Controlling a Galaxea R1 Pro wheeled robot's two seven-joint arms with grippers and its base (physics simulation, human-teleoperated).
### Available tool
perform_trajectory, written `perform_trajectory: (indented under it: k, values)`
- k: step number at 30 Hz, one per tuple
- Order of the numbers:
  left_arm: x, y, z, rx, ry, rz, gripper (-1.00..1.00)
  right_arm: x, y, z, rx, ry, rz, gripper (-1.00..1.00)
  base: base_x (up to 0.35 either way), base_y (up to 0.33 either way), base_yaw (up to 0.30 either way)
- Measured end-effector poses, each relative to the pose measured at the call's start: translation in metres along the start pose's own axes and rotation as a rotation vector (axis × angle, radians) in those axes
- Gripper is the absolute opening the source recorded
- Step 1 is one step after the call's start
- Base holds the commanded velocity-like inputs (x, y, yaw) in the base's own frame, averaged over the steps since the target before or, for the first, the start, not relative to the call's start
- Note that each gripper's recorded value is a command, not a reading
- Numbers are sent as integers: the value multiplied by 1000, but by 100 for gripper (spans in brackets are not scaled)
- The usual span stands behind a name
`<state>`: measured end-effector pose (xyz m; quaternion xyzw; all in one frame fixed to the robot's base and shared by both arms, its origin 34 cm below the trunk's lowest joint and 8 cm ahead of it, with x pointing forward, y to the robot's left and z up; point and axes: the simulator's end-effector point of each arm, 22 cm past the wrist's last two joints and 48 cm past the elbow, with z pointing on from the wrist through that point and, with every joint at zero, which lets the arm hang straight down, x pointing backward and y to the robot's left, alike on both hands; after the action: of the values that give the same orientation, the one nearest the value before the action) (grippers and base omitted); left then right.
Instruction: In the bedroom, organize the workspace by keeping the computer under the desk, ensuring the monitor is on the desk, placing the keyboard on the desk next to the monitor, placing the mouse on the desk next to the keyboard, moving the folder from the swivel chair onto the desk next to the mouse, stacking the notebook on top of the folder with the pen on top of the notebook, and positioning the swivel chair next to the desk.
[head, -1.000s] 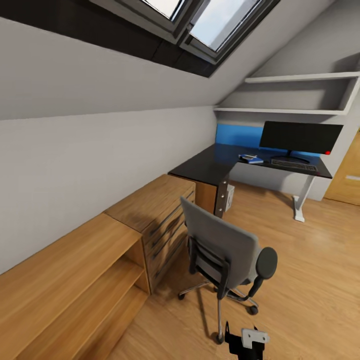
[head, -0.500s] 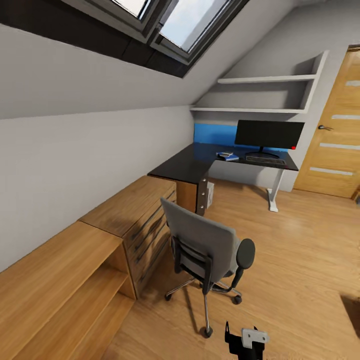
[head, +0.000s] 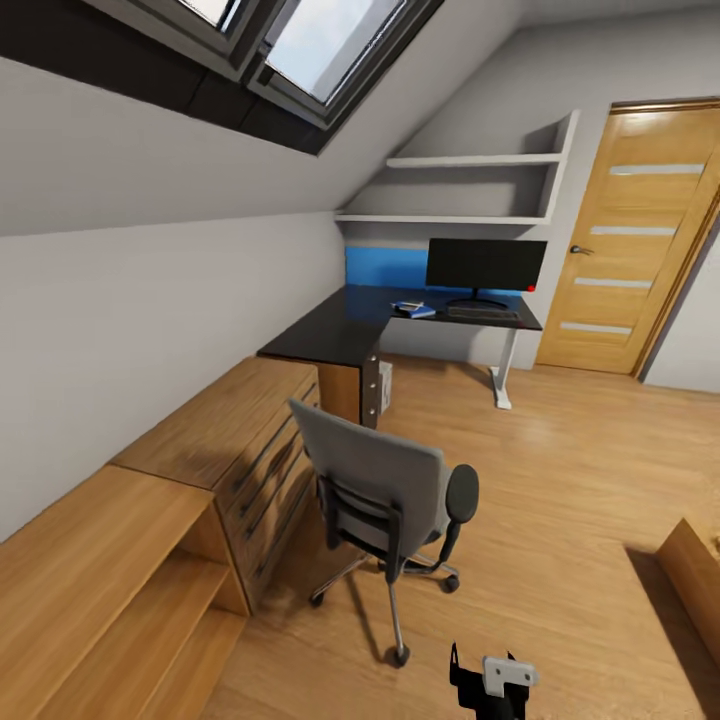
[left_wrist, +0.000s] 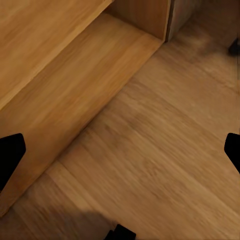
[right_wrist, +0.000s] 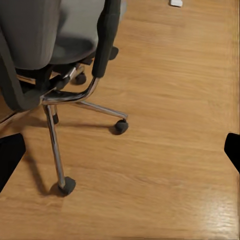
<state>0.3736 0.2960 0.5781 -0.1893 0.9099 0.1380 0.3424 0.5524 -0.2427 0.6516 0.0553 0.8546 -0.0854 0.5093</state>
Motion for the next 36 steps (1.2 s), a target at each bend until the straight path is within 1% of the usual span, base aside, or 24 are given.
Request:
perform_trajectory:
  k: [16, 21, 32, 36]
  values:
    - [0, 0, 0, 0, 0, 0, 100, 0, 0, 0, 0, 0, 0, 100, 0, 65, -290]
    - [0, 0, 0, 0, 1, 0, 100, 0, 0, 0, -1, -1, 0, 100, 0, 202, -290]
    - [0, 0, 0, 0, 1, 0, 100, 0, 0, 0, -1, 0, -1, 100, 0, 277, -290]
    - [0, 0, 0, 1, 1, 0, 100, 0, 0, 0, -1, 0, -1, 100, 0, 109, -172]
